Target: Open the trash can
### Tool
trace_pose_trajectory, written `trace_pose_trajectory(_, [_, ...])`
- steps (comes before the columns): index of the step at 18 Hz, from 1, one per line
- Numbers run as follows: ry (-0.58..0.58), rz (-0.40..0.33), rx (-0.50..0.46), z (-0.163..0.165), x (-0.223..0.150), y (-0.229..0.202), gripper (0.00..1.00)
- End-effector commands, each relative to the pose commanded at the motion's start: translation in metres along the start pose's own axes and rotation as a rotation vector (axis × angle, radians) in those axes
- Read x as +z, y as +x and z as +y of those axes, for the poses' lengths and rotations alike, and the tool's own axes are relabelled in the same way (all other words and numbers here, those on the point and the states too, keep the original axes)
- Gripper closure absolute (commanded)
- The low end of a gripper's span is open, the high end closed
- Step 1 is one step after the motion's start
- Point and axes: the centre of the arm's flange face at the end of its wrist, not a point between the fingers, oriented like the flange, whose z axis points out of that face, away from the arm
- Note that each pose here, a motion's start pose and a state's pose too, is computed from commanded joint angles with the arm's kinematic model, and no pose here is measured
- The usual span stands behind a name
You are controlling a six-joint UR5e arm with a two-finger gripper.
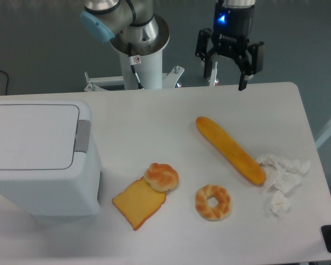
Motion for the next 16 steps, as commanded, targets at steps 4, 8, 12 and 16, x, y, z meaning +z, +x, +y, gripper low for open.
trace_pose_trajectory(4, [0.006, 0.001, -0.012, -0.002, 0.0, 0.001, 0.0])
trace_pose_trajectory(8, [0.015, 0.002, -0.071, -0.013, 0.0, 0.005, 0.0])
trace_pose_trajectory(12, [0.025, -0.001, -0.107, -0.026, -0.001, 0.006, 0.0])
trace_pose_trajectory(16, [0.043, 0.003, -0.099, -0.031, 0.001, 0.007, 0.0])
